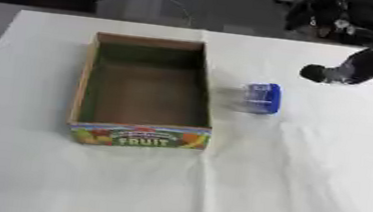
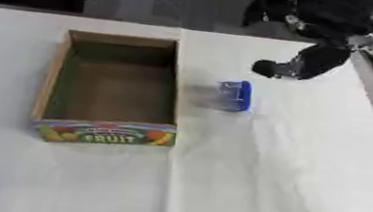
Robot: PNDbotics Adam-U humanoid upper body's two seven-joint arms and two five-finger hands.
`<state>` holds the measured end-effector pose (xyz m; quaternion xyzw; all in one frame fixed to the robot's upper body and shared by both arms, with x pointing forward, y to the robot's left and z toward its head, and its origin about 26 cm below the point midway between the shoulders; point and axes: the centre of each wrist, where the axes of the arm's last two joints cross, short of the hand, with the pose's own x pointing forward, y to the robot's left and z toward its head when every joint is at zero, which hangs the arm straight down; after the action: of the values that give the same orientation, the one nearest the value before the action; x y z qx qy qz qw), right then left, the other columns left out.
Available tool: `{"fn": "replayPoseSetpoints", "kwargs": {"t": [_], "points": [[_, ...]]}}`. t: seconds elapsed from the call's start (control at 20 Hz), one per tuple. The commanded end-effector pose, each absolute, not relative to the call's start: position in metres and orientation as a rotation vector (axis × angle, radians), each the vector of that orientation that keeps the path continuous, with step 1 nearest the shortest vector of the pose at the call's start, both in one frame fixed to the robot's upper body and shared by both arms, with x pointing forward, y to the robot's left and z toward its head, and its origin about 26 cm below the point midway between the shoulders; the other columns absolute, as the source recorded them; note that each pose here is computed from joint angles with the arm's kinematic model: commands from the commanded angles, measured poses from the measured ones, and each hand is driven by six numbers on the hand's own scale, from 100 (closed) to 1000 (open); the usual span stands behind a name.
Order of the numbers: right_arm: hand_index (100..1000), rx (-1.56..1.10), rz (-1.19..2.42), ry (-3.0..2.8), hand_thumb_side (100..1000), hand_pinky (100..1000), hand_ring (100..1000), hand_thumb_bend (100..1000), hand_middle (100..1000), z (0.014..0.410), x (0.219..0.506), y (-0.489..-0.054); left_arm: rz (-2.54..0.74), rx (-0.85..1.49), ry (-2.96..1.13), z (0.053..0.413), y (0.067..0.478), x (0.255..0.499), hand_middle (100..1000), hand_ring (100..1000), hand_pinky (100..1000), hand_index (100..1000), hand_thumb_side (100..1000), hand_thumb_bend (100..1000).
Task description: Pick up objects on the table and place them in the box.
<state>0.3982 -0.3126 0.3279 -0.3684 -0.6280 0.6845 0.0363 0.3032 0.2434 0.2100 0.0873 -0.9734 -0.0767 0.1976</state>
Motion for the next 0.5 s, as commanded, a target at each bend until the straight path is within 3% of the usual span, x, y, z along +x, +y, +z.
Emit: {"fn": "replayPoseSetpoints", "kwargs": {"t": [0.05, 0.5], "points": [[845, -1.202, 2.105, -1.916, 1000, 721, 791, 456, 779, 0.3449, 0.3941, -0.3178, -0.223, 0.226, -2.761, 0.2192, 0.2407, 0.3021, 936, 740, 900, 867, 825, 415], [848, -1.268, 2.093, -1.879, 1000, 724, 789, 472, 775, 0.351, 0.3942, -0.3203, -0.222, 0.204, -2.789, 0.2254, 0.2361, 0.3036, 936, 740, 901, 867, 825, 415]]}}
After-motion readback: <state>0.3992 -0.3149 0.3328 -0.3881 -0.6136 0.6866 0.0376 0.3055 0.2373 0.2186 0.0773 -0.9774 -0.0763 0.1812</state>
